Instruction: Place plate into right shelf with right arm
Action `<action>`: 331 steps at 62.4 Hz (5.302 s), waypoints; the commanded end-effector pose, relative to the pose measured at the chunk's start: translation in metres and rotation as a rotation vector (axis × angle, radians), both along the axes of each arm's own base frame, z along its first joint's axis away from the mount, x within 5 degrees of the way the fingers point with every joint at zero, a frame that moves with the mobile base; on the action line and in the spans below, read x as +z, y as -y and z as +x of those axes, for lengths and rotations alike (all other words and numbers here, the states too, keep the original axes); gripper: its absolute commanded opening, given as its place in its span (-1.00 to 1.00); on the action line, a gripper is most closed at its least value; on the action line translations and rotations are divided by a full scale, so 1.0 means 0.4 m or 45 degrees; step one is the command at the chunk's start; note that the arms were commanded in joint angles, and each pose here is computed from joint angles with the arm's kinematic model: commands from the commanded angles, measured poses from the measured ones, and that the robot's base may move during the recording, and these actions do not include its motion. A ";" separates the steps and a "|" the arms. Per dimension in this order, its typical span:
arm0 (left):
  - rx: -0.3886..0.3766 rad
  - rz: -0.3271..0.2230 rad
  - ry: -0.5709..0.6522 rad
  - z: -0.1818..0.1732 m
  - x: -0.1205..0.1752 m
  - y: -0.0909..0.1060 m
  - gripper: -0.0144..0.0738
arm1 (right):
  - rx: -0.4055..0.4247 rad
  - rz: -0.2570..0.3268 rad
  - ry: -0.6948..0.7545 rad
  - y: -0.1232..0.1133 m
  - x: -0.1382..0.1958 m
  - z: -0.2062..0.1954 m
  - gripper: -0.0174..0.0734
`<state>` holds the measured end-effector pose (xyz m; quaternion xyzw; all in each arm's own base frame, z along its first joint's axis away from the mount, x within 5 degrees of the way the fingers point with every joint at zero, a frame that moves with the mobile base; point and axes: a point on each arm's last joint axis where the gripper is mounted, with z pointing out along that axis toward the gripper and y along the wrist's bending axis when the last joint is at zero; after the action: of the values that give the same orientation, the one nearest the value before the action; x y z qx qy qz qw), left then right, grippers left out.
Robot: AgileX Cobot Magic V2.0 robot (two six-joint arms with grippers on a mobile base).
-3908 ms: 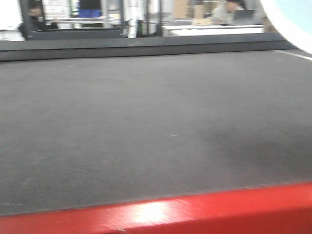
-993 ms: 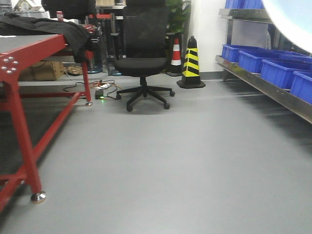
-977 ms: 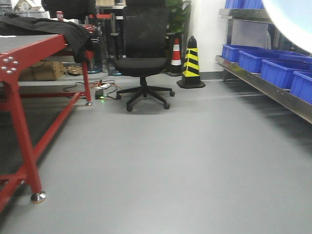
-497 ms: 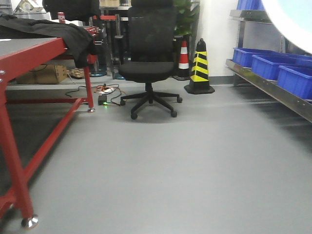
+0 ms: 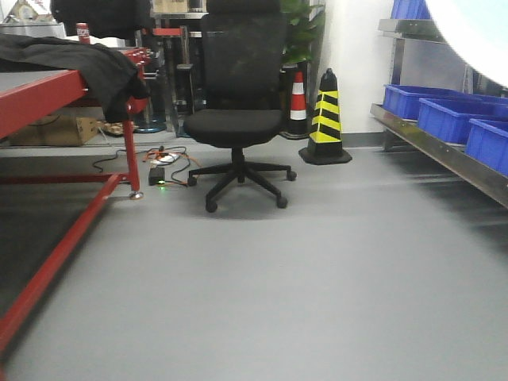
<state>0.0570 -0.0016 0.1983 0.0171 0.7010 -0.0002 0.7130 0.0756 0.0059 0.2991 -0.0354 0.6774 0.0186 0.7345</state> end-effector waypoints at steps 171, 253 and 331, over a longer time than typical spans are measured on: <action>0.012 -0.023 0.113 -0.002 0.013 -0.003 -0.96 | -0.016 0.000 0.150 0.003 0.046 -0.005 -0.50; 0.012 -0.023 0.113 -0.002 0.013 -0.003 -0.96 | -0.016 0.000 0.150 0.003 0.046 -0.005 -0.50; 0.012 -0.023 0.113 -0.002 0.013 -0.003 -0.96 | 0.024 0.101 0.248 -0.009 0.305 0.092 -0.50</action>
<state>0.0570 -0.0016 0.1983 0.0171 0.7010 -0.0002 0.7130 0.0991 0.0079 0.3863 -0.0186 0.6427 0.0389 0.7649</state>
